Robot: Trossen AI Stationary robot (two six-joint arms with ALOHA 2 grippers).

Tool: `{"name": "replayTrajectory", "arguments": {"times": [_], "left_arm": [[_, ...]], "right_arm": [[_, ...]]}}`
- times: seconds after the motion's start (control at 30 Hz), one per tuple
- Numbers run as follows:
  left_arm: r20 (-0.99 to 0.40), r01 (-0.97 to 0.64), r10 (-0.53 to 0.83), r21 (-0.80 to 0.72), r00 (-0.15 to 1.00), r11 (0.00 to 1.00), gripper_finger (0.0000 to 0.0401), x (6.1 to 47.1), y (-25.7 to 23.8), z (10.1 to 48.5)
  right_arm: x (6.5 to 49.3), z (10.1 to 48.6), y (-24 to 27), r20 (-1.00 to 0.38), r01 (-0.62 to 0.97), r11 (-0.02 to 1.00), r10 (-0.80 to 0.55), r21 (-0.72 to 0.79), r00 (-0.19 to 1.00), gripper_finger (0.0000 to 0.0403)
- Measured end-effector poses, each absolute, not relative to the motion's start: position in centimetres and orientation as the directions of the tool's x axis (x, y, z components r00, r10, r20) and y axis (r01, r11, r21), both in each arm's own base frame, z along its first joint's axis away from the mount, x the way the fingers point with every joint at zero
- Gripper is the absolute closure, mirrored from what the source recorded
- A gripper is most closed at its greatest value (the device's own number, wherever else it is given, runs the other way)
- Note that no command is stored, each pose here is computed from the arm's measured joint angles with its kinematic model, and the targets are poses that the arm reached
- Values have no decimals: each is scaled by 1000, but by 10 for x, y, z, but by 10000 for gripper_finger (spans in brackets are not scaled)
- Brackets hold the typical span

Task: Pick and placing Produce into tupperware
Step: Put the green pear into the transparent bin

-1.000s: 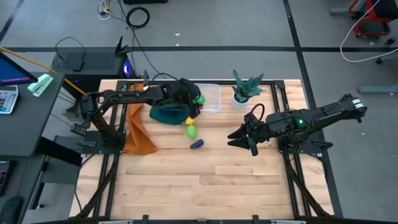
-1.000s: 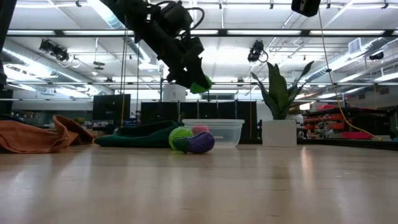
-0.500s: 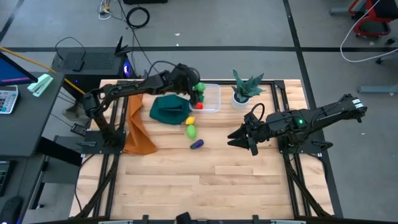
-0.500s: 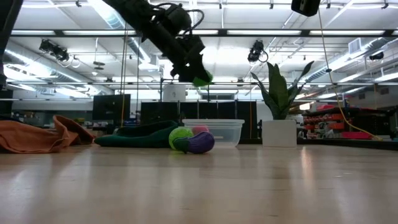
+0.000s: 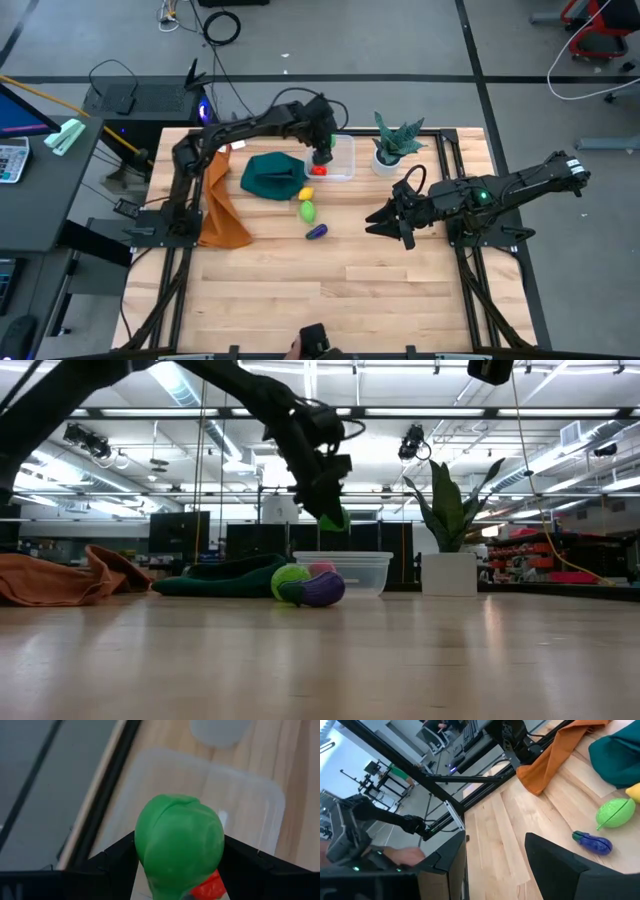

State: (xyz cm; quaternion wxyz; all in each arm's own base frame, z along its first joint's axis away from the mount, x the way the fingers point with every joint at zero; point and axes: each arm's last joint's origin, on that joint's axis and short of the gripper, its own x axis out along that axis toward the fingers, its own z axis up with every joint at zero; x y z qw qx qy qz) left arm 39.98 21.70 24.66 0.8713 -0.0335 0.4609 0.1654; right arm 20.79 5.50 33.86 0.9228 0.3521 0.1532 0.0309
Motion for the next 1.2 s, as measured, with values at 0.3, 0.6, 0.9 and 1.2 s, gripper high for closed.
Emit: {"name": "replayTrajectory", "arguments": {"times": [0.3,0.6,0.9,1.2], "left_arm": [[-856,-369,247,72,454,927,154,405,224,218],[-871,-421,247,51,425,906,154,405,230,206],[-898,-426,217,37,383,904,156,403,231,194],[-920,-409,174,17,352,912,156,406,227,181]], "right_arm": [[208,339,55,-258,54,748,159,662,953,236],[208,339,55,-258,57,743,159,667,953,236],[208,339,55,-257,58,739,158,671,953,236],[208,339,55,-256,58,739,158,672,954,236]]}}
